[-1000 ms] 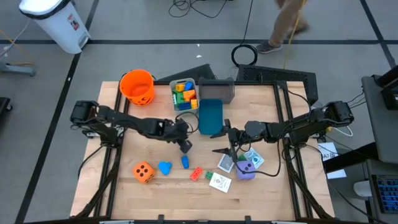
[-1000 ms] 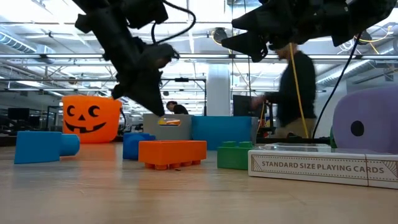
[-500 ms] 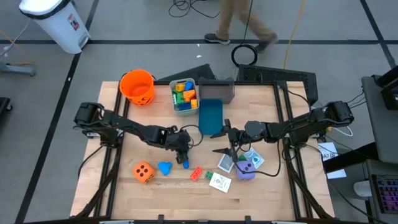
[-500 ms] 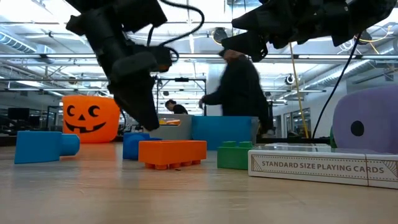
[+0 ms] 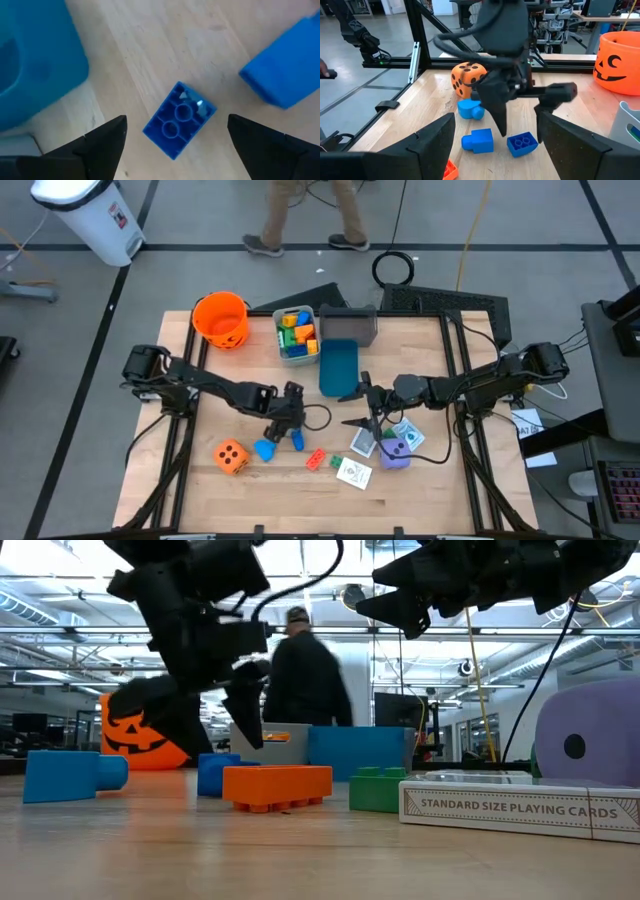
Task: Pick & Place Toys
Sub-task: Put the small blue gamepiece into the white bin, then put the light blue 1 stud gamepiece into the white bin
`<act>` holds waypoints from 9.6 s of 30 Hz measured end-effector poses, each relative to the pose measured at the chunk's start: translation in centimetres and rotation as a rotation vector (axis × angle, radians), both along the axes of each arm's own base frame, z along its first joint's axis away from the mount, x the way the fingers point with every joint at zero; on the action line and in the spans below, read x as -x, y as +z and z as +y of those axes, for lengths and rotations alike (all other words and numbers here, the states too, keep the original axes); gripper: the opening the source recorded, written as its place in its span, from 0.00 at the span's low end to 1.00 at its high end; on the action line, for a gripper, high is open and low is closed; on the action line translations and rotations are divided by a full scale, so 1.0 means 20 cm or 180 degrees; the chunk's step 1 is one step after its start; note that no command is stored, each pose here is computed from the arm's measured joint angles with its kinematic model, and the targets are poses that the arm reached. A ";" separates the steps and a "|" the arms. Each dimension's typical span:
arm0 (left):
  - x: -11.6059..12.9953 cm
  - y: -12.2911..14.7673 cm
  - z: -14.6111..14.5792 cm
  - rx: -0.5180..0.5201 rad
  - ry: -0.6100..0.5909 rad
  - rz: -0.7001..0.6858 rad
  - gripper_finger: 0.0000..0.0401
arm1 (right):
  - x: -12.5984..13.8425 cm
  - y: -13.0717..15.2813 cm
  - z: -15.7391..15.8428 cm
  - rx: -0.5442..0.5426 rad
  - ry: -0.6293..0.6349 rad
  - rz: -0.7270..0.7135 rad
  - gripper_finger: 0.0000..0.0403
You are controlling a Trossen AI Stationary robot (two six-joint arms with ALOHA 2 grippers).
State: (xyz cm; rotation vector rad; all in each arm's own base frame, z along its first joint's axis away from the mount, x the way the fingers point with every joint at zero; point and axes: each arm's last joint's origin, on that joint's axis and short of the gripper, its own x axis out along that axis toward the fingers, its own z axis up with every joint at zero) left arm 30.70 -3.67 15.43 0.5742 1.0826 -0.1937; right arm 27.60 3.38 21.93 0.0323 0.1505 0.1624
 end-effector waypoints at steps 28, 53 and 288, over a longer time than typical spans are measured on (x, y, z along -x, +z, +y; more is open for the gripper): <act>-0.05 0.01 0.18 0.0528 0.0538 -0.0279 0.37 | 0.00 0.00 0.00 0.0003 -0.0001 0.0008 0.70; 0.22 0.35 1.07 0.0846 0.3934 -0.2314 0.37 | 0.00 0.00 -0.02 -0.0001 -0.0049 0.0002 0.70; 0.27 0.05 -0.65 -0.0181 0.1566 0.0252 0.60 | 0.00 0.03 0.06 -0.0014 -0.0018 -0.0172 0.70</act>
